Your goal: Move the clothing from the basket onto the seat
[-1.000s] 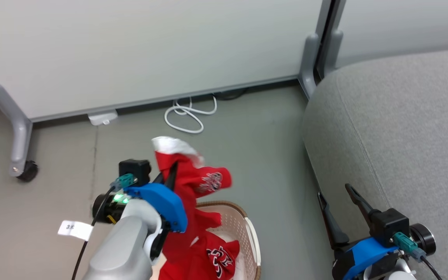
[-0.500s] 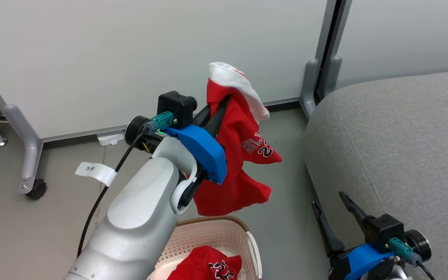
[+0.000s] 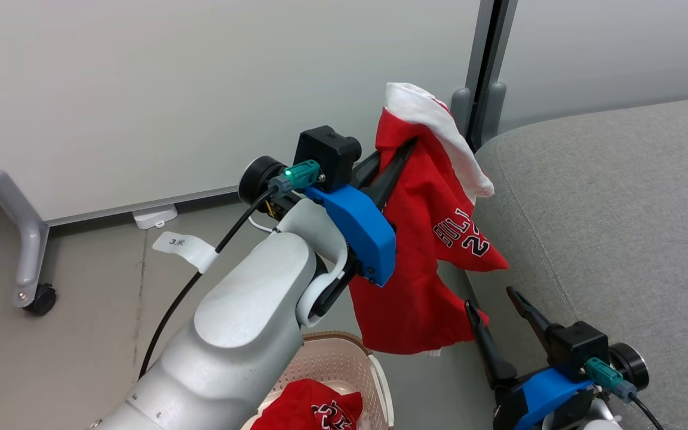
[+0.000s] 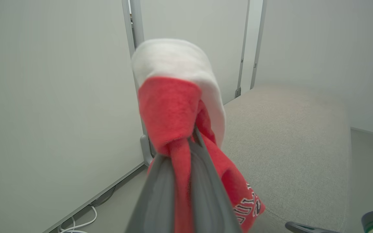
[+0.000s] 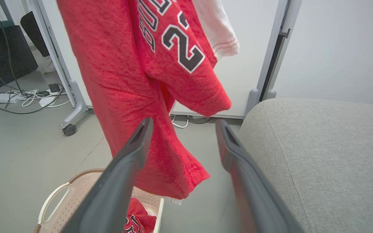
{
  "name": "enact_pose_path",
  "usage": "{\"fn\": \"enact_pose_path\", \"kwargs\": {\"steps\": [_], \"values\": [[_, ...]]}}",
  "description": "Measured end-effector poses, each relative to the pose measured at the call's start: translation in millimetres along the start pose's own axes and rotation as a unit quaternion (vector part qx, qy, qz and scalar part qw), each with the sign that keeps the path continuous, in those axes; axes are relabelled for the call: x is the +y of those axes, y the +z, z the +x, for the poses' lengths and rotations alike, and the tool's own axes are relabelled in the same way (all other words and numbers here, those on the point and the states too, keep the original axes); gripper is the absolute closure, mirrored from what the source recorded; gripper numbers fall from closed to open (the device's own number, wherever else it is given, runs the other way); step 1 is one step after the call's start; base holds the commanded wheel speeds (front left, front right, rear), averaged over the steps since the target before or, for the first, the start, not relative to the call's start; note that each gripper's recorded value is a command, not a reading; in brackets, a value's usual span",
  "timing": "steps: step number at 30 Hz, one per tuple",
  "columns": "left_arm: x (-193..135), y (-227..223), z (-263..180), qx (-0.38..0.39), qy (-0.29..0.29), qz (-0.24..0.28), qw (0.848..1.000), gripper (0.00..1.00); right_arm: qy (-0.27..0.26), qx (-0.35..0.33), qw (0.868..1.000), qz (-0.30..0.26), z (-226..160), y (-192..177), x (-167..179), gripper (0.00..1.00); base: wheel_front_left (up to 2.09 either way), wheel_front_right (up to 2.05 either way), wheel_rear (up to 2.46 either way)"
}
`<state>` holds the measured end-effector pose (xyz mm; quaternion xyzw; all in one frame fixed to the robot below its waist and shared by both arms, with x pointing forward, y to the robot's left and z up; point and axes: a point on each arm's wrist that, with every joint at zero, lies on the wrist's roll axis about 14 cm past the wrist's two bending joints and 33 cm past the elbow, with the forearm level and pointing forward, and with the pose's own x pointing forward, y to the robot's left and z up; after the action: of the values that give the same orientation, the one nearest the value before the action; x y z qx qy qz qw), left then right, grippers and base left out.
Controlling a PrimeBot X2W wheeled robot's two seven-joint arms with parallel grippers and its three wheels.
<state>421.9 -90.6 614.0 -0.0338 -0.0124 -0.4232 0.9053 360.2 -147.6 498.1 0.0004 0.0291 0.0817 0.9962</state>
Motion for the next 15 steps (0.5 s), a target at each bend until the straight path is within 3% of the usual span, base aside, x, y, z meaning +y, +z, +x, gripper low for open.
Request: {"fn": "enact_pose_path", "kwargs": {"steps": [15], "values": [[-18,-13,7,0.018,-0.027,-0.010,0.999,1.00,0.064,-0.004,0.998,0.005,25,19,37,0.00,0.00,0.00,0.00]]}}
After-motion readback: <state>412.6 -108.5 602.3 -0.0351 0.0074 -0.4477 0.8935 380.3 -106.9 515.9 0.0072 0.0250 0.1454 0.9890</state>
